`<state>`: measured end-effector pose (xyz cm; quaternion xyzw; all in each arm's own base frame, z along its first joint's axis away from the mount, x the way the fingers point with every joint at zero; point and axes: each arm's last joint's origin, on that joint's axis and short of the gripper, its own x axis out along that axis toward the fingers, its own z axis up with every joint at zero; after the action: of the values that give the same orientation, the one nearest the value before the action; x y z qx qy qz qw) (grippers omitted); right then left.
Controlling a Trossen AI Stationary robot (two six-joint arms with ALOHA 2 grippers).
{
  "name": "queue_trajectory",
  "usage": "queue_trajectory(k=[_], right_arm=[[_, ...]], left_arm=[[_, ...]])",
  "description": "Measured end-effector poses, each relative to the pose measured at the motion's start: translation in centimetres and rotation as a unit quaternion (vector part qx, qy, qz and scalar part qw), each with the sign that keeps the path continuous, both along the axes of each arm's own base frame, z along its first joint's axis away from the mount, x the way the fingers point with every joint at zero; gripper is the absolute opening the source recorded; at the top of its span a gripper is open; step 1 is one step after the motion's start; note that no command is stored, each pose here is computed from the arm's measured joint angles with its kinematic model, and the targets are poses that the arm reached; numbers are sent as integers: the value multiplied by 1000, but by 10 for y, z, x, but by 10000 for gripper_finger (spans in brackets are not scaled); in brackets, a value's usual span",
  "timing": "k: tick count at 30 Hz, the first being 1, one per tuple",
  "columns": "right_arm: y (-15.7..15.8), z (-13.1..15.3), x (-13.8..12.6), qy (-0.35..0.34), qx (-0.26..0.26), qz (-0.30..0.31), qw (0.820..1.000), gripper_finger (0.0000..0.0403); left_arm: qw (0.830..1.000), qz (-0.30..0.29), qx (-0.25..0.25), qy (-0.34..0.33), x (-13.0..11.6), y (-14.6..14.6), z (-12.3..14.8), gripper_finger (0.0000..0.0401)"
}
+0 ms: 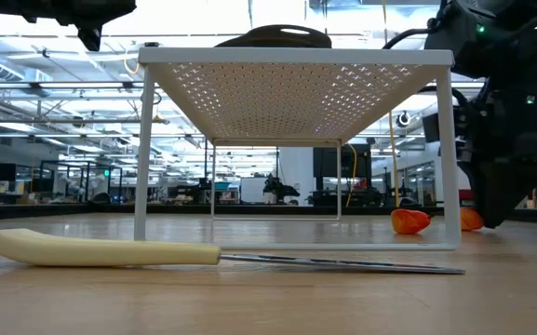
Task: Pick & Place Fruit
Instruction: Put the peach into the red strainer bowl on the shelf
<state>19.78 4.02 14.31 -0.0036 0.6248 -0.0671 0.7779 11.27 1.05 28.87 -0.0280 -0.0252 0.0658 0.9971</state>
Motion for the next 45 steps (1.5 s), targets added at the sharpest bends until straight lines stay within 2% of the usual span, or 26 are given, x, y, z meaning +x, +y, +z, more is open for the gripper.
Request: queue_trajectory(k=[7,16,23,37,41,45], right_arm=[[0,0,-1,8,10,1,1000,5],[4,2,-7,27,30,-15,999,3],[12,28,-5,49,15,-8,999,1],[17,116,12,11,-132,16,991,0],[15,142,14,-3,-182,32,983,0],[13,166,18,-34,-247,58,967,0]], left_arm=[[1000,0,0,0,0,0,0,31],[1000,0,0,-1,0,0,0,31],[1000,-1,1,-16,0,0,3,31],[998,-3,-8,-59,-1,0,11,31],[997,-5,-24,-76,-2,0,14,31],[995,-7,-43,-94,2,0,17,31]])
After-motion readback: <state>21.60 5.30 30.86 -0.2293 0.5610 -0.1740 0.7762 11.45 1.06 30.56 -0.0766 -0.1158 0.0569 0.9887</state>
